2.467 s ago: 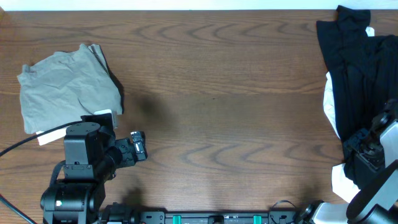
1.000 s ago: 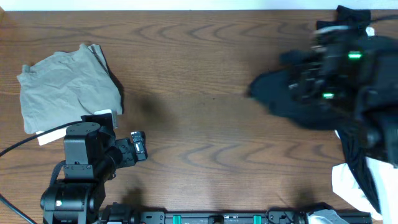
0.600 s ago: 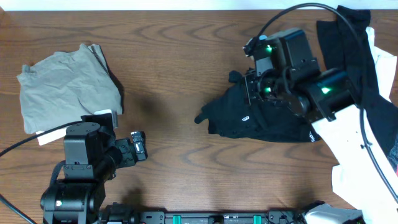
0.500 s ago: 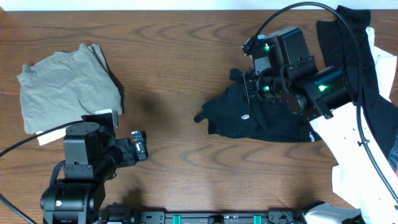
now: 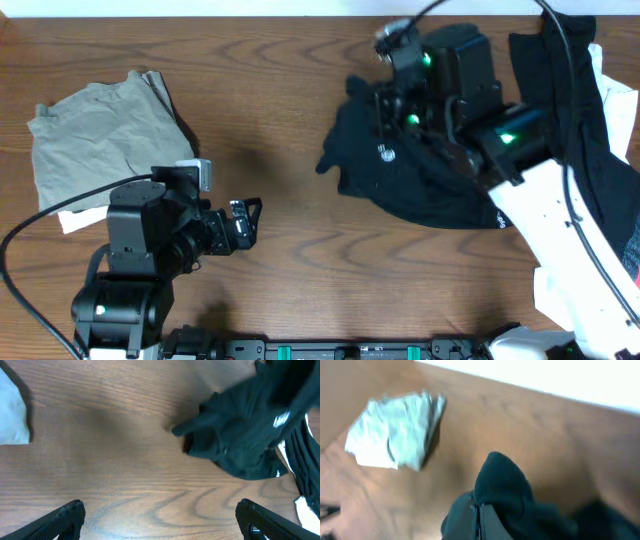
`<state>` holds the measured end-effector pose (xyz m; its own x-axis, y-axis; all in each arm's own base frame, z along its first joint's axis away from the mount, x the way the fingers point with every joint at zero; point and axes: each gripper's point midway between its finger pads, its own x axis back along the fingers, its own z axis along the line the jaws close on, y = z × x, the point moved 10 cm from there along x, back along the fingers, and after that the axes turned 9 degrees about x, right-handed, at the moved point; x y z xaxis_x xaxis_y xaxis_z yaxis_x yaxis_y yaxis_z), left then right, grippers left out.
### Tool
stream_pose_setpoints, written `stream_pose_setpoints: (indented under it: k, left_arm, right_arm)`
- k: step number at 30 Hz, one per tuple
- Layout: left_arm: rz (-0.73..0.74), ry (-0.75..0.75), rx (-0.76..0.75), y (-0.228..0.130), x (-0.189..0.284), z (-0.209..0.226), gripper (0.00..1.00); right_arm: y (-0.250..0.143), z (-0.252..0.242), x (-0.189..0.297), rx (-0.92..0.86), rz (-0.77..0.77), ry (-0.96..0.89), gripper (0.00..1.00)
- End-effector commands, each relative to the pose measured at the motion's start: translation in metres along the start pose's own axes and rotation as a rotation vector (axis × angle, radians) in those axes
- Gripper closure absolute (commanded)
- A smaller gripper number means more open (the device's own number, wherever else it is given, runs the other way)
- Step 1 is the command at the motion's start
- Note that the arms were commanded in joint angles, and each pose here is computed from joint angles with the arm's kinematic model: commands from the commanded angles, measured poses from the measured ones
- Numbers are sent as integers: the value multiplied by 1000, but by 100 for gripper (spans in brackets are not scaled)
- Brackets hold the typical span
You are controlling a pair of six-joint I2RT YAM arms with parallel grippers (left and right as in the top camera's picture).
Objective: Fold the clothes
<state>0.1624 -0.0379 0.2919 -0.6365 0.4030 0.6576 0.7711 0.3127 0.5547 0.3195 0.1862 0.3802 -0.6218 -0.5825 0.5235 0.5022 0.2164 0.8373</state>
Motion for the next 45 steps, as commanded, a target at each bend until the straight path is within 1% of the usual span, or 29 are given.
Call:
stream_pose_setpoints:
  k: [1,2,3,4,5,6,7,9,10,13,15,16,18,21,23,25,29,35,40,42,45]
  left_arm:
    - [14,-24,-10,2,-1,-5,2]
    - [19,-24,-10,2,-2,-5,2]
    - [26,-23,-10,2,-3,-5,2]
    - [33,-22,-9,1,-4,-5,2]
    - [41,-19,-7,0,-4,-4,2]
    - [51,-15,-3,0,-5,-4,2]
    - [59,-11,0,-1,-5,-3,2]
    - [73,-5,5,-3,-7,-2,2]
    - [78,-3,8,-3,-9,-1,2]
    - [94,4,14,-3,-12,1,2]
    - [106,10,19,-3,-16,2,2]
    - [113,12,23,-3,-17,2,2]
    - [131,20,30,-3,-21,3,2]
    - [156,31,41,-3,-25,5,2]
    - [166,36,45,-2,-28,6,2]
    - [174,39,48,-2,-30,7,2]
    - [183,43,51,-2,-32,8,2]
    - [182,44,52,-2,-32,8,2]
    - [182,44,51,-2,-32,8,2]
    - [182,43,52,-2,-32,8,2]
    - [182,44,52,-2,-32,8,2]
  right_arm:
    - [4,-16,-42,28,-48,-148,86]
    - [5,-23,-55,29,-69,-198,76]
    - [5,-30,-67,26,-80,-235,58]
    - [2,-35,-77,23,-78,-253,50]
    - [-3,-41,-88,17,-62,-262,41]
    - [-7,-46,-94,12,-41,-265,26]
    - [-14,-50,-100,5,-6,-273,14]
    - [-25,-58,-102,-10,62,-299,3]
    - [-31,-62,-100,-17,100,-323,1]
    - [-45,-73,-80,-29,224,-439,1]
    - [-55,-74,-64,-39,316,-461,1]
    - [-62,-73,-57,-42,370,-453,2]
    - [-79,-69,-41,-36,517,-429,8]
    - [-106,-63,-29,-58,730,-388,9]
    - [-122,-56,-28,-55,825,-309,9]
    - [-139,-50,-33,-44,877,-235,9]
    - [-176,-43,-53,-3,906,-204,10]
    - [-235,-34,-81,62,872,-171,14]
    - [-267,-32,-84,104,889,-197,16]
    - [-274,-33,-83,109,906,-207,18]
    - [-281,-37,-80,114,926,-272,19]
